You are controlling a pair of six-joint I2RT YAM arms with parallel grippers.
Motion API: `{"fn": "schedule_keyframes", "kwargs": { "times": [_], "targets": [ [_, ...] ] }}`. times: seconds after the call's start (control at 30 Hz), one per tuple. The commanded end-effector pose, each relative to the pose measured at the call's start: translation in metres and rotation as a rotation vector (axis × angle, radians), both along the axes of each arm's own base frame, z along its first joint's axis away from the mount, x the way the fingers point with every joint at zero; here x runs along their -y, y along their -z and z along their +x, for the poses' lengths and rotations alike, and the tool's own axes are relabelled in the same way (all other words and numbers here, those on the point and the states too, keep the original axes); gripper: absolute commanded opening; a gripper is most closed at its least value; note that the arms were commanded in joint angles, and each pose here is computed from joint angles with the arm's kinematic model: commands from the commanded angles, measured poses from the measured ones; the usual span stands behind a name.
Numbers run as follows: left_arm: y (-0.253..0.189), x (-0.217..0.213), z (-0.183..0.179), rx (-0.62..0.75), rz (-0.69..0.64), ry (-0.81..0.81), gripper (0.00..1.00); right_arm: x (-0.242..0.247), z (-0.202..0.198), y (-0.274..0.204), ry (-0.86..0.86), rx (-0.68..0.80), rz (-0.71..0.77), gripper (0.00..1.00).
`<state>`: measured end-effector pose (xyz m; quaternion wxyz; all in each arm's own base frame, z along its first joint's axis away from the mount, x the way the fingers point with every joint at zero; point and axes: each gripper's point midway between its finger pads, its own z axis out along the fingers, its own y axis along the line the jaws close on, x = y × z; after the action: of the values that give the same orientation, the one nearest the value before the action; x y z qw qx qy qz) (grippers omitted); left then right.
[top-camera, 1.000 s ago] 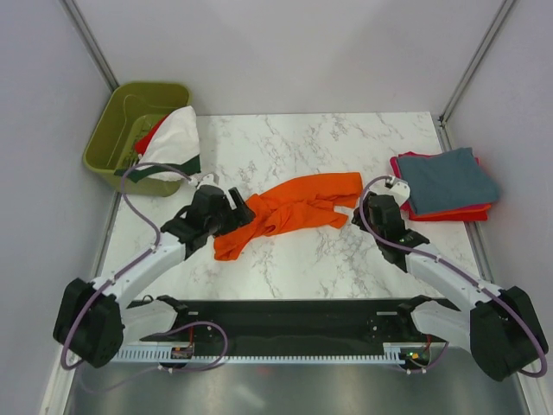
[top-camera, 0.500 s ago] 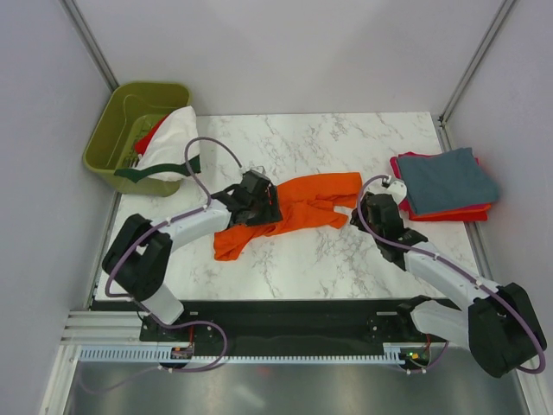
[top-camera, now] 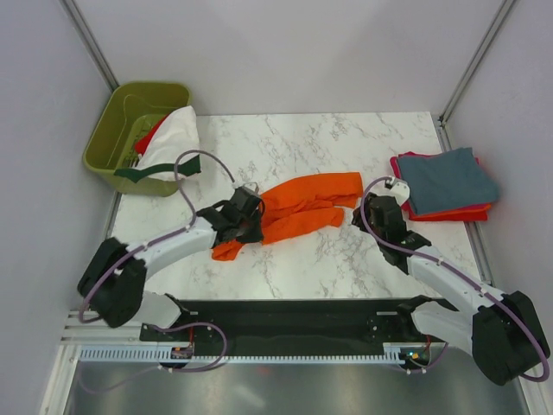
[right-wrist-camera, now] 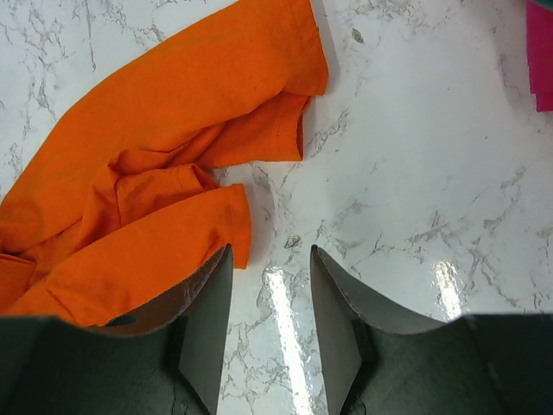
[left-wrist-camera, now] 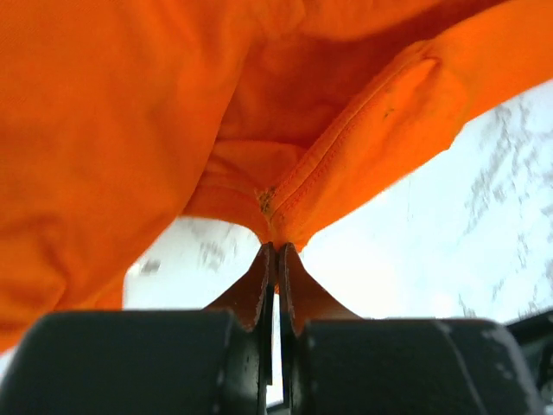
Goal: Fold and stack the t-shirts
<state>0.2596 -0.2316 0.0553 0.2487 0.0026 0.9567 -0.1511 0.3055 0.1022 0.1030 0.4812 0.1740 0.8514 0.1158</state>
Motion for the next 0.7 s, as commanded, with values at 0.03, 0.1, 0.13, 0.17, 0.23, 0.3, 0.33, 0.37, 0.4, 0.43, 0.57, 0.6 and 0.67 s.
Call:
{"fn": "schedule_keyframes", "kwargs": {
  "times": [0.03,0.1,0.13,0.17,0.23,0.3,0.33,0.37,0.4,0.43,0.57,0.6,0.67],
  "targets": [
    [-0.024,-0.037,-0.034,0.024,0.018,-0.022,0.02,0.005,0.003,-0.007,0.035,0.035,0.003,0.49],
    [-0.041,-0.057,-0.044,0.063,0.003,-0.119,0.02,0.008,0.001,-0.004,0.049,0.031,0.005,0.48],
    [-0.037,-0.079,-0.048,0.078,0.033,-0.208,0.02,0.008,0.001,-0.004,0.059,0.032,0.013,0.48],
    [-0.038,-0.088,-0.055,0.068,0.007,-0.277,0.03,0.009,0.001,-0.002,0.066,0.028,0.014,0.48],
    [-0.045,-0.102,-0.063,0.119,-0.082,-0.361,0.40,0.009,0.001,-0.001,0.077,0.024,0.028,0.48],
    [-0.039,-0.113,-0.071,0.130,-0.108,-0.415,0.73,0.006,0.001,0.001,0.072,0.017,0.041,0.48],
    [-0.046,-0.117,-0.071,0.166,-0.138,-0.446,0.86,0.005,0.002,0.002,0.070,0.014,0.045,0.48],
    [-0.048,-0.120,-0.072,0.169,-0.160,-0.479,0.88,0.002,0.002,0.001,0.063,0.012,0.051,0.52],
    [-0.049,-0.120,-0.072,0.176,-0.172,-0.483,0.89,0.001,0.003,0.004,0.057,0.003,0.052,0.53],
    [-0.051,-0.116,-0.072,0.179,-0.191,-0.465,0.90,0.000,0.004,0.005,0.055,-0.003,0.052,0.54],
    [-0.054,-0.092,-0.063,0.131,-0.142,-0.316,0.88,-0.007,0.016,0.006,0.042,-0.024,0.040,0.54],
    [-0.061,-0.083,-0.057,0.120,-0.141,-0.290,0.88,-0.008,0.018,0.005,0.044,-0.026,0.040,0.54],
    [-0.046,-0.074,-0.053,0.049,-0.074,-0.252,0.87,-0.011,0.027,0.005,0.048,-0.036,0.035,0.54]
  ]
}}
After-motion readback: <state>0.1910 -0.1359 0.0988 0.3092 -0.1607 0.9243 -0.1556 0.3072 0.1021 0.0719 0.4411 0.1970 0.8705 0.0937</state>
